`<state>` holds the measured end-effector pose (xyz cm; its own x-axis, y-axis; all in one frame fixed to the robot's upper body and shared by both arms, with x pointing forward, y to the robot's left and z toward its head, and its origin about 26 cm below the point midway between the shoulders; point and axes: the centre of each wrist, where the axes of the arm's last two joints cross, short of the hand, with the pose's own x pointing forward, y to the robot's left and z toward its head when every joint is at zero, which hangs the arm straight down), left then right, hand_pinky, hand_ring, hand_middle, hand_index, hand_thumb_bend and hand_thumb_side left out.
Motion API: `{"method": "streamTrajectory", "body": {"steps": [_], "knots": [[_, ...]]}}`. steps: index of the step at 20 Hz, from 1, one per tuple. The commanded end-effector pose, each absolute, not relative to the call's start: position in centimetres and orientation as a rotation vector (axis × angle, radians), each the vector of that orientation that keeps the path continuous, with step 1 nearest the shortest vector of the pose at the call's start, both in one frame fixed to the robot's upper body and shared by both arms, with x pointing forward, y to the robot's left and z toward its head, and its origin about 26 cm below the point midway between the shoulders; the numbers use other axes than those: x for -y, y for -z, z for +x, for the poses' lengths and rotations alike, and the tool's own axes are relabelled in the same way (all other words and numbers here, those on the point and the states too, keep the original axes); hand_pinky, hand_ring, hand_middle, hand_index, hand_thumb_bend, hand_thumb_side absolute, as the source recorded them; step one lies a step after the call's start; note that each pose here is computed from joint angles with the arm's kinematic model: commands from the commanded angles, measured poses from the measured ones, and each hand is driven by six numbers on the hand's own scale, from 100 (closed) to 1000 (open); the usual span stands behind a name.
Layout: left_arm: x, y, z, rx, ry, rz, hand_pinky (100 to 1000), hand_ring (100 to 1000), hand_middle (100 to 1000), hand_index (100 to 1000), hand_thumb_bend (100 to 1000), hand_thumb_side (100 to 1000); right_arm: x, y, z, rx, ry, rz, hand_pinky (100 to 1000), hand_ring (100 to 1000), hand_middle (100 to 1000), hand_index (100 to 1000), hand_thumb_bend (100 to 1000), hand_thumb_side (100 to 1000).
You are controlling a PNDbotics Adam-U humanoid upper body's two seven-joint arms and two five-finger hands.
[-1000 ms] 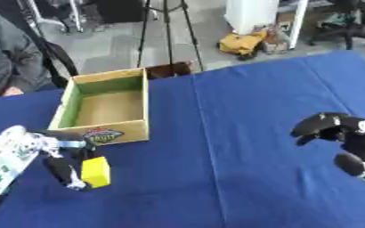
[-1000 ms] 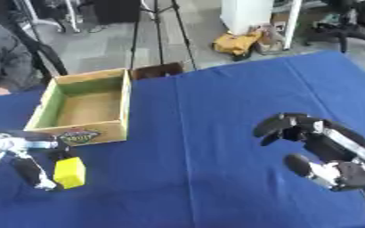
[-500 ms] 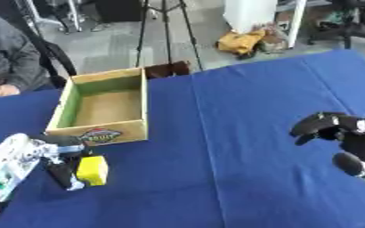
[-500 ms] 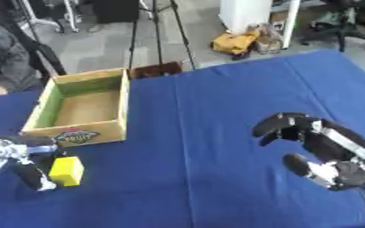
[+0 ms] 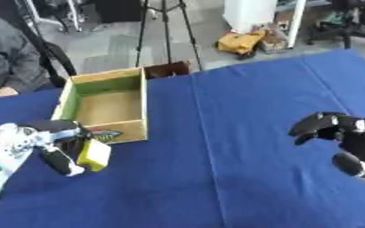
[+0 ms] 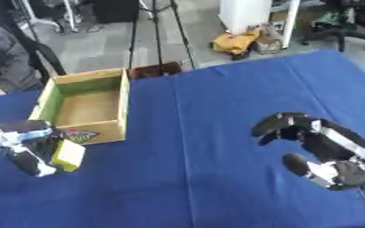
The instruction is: Pick up objects on the table and place them in the box.
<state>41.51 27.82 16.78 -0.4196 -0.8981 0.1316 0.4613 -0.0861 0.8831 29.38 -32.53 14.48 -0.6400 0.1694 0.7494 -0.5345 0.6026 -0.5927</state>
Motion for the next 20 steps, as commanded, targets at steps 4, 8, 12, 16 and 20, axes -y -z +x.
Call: {"method": "streamTrajectory", "body": {"steps": [4, 8, 12, 16, 20], "knots": [[-29.8, -22.7, 41.9, 1.220, 1.566, 0.783, 592, 510, 468, 602, 100, 234, 33.0, -15.1, 29.4, 2.006, -1.105, 0.271, 723, 803, 761, 794, 327, 571], [-30.0, -22.5, 43.3, 1.207, 1.449, 0.851, 596, 516, 476, 611, 100, 238, 32.9, -15.0, 29.4, 2.004, -1.110, 0.276, 723, 803, 761, 794, 327, 571], [-30.0, -20.6, 44.7, 1.172, 1.352, 0.880, 603, 526, 488, 627, 100, 246, 32.8, -15.2, 29.5, 2.003, -1.121, 0.281, 723, 803, 761, 794, 326, 575], [-29.7, -18.9, 46.1, 1.130, 1.251, 0.920, 610, 531, 500, 645, 100, 246, 32.5, -15.3, 29.6, 2.001, -1.138, 0.291, 723, 803, 761, 795, 326, 577], [-29.3, -17.4, 47.0, 1.082, 1.165, 0.983, 617, 536, 510, 663, 100, 255, 32.3, -15.5, 29.8, 1.999, -1.156, 0.301, 723, 804, 761, 795, 324, 581]]}}
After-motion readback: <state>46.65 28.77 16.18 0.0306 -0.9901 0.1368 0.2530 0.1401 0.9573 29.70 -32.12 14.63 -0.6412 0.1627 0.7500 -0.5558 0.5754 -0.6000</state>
